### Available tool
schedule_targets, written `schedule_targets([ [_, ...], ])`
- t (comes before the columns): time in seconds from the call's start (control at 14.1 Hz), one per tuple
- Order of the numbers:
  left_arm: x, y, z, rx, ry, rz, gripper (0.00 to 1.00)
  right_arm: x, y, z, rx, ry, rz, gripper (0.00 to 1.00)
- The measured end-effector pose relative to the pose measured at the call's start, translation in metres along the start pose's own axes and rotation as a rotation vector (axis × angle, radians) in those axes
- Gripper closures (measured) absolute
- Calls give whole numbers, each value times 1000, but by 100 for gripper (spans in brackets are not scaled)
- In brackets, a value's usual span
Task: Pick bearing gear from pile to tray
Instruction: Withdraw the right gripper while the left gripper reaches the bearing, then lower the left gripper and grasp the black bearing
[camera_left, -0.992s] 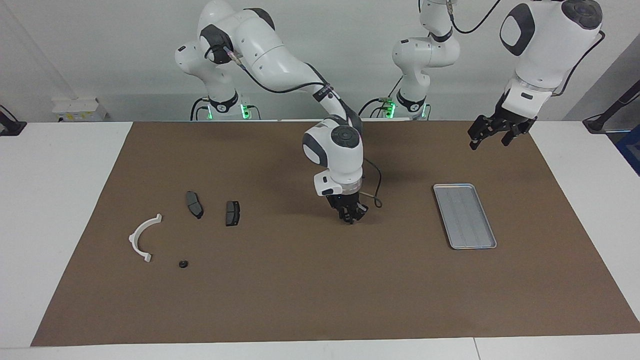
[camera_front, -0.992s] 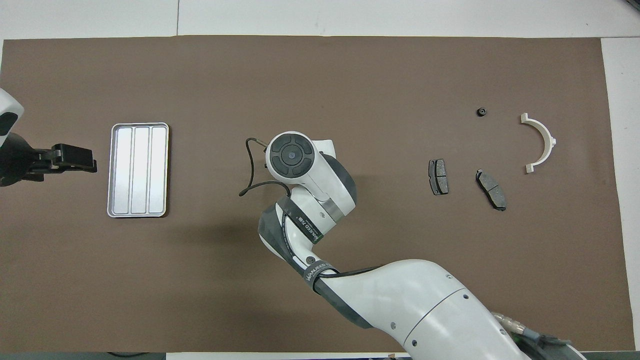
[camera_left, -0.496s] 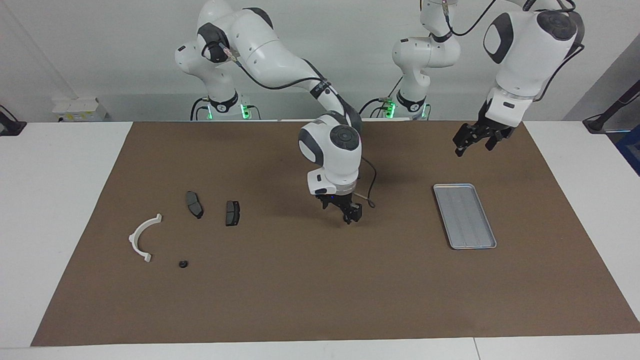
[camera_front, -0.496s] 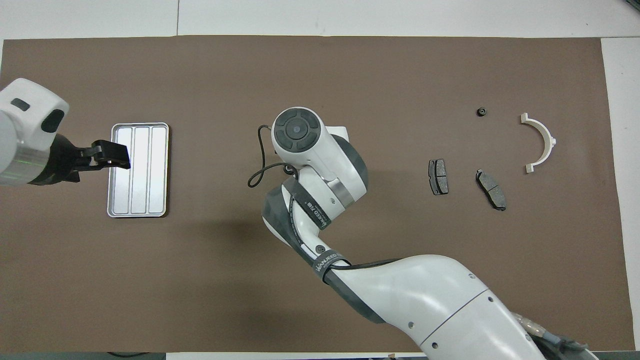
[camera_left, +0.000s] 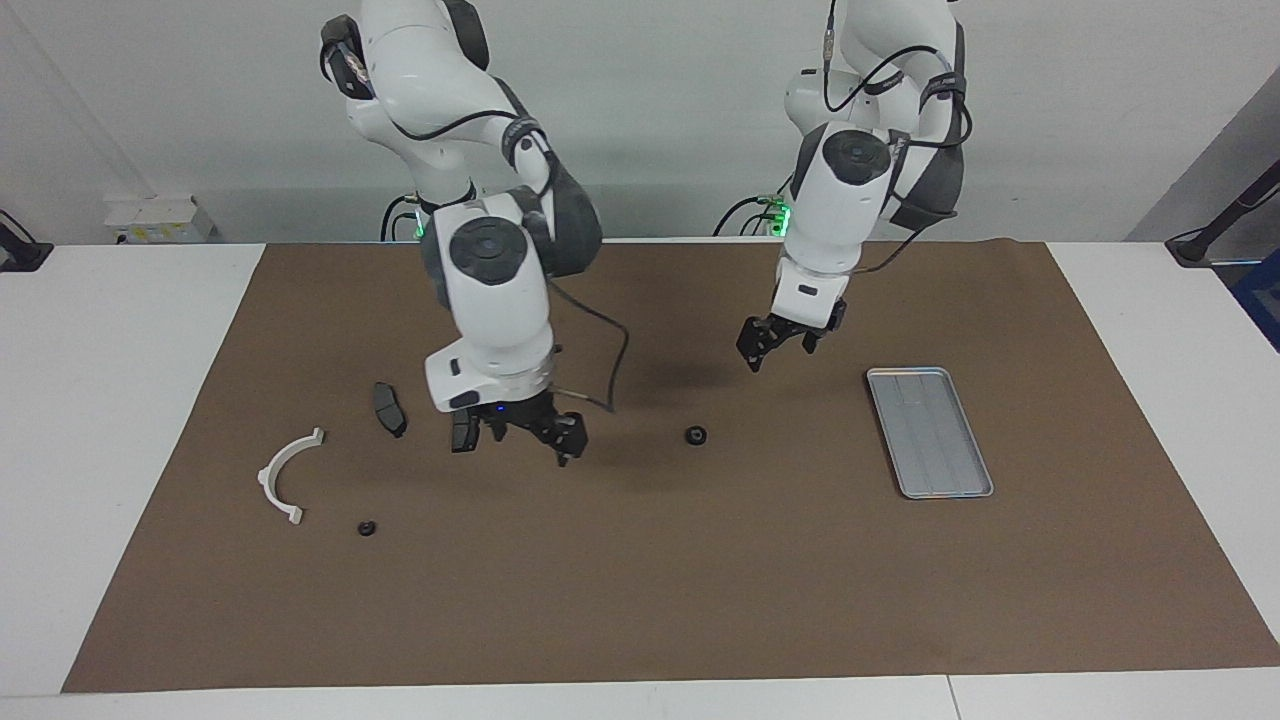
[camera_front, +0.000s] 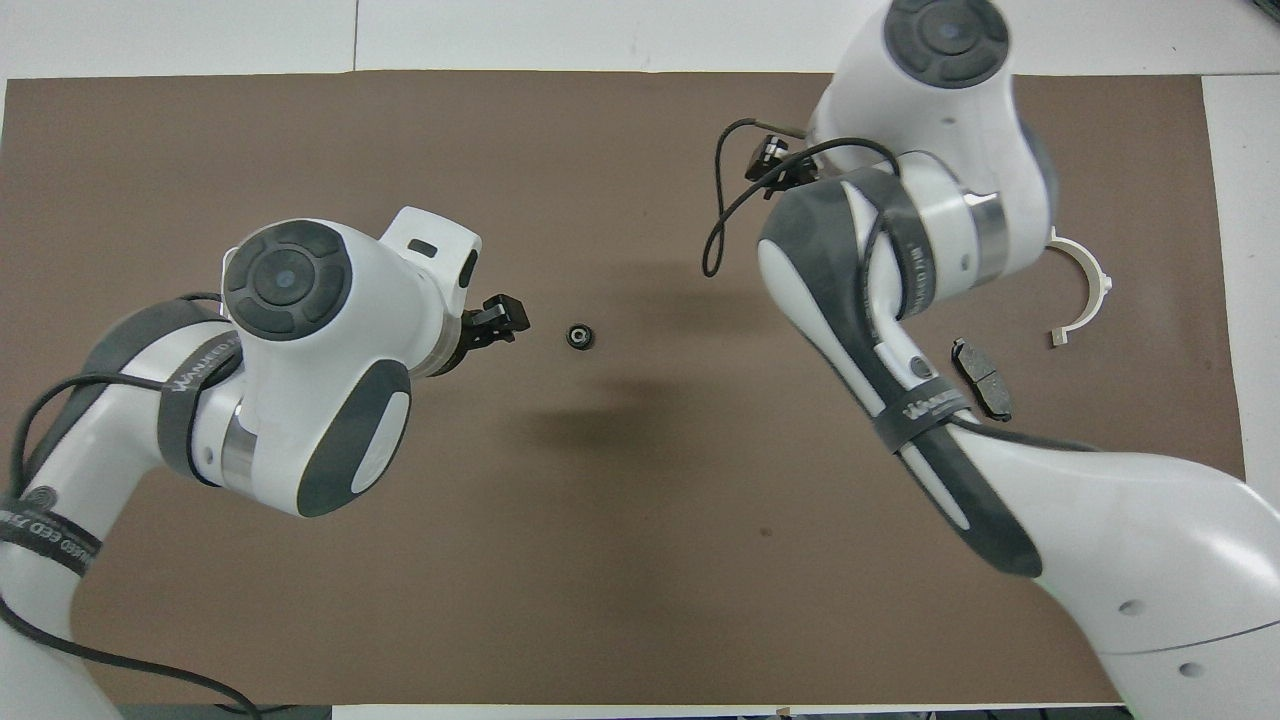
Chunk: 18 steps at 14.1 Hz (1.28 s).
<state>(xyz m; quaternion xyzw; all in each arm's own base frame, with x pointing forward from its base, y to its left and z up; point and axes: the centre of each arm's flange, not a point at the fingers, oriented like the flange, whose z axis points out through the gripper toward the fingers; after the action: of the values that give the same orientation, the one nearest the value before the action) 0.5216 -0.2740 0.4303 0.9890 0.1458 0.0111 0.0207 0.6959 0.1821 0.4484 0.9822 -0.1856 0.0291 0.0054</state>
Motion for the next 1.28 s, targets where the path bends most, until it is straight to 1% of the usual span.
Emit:
schedule_targets([
  [0.14,-7,11,28,17,-18,-8,0,30,50,14,-17,-21,-56,0],
  [0.28,-14,25,58,27,-28,-15,0,51,93,28,-29,-42,-82,0],
  [0.35,-19,34,73,29,-30,-19,0,58,110,36,-28,-41,-88,0],
  [0.5,-34,55,99,33,-33,-25,0,71,137,60,-25,-8,-83,0],
  [0.64,-42,73,108,28,-30,-25,0,77,153,90,-49,27,-86,0],
  [0.78,-38,81,114,13,-18,-27,0,83,164,116,-58,41,-81,0],
  [0.99,-30,82,123,-13,6,-35,0,87,168,142,-54,47,-77,0],
  [1.2,-24,82,126,-32,25,-42,0,87,168,159,-56,38,-51,0],
  [1.28,-23,83,127,-33,27,-42,0,86,168,162,-57,33,-39,6],
])
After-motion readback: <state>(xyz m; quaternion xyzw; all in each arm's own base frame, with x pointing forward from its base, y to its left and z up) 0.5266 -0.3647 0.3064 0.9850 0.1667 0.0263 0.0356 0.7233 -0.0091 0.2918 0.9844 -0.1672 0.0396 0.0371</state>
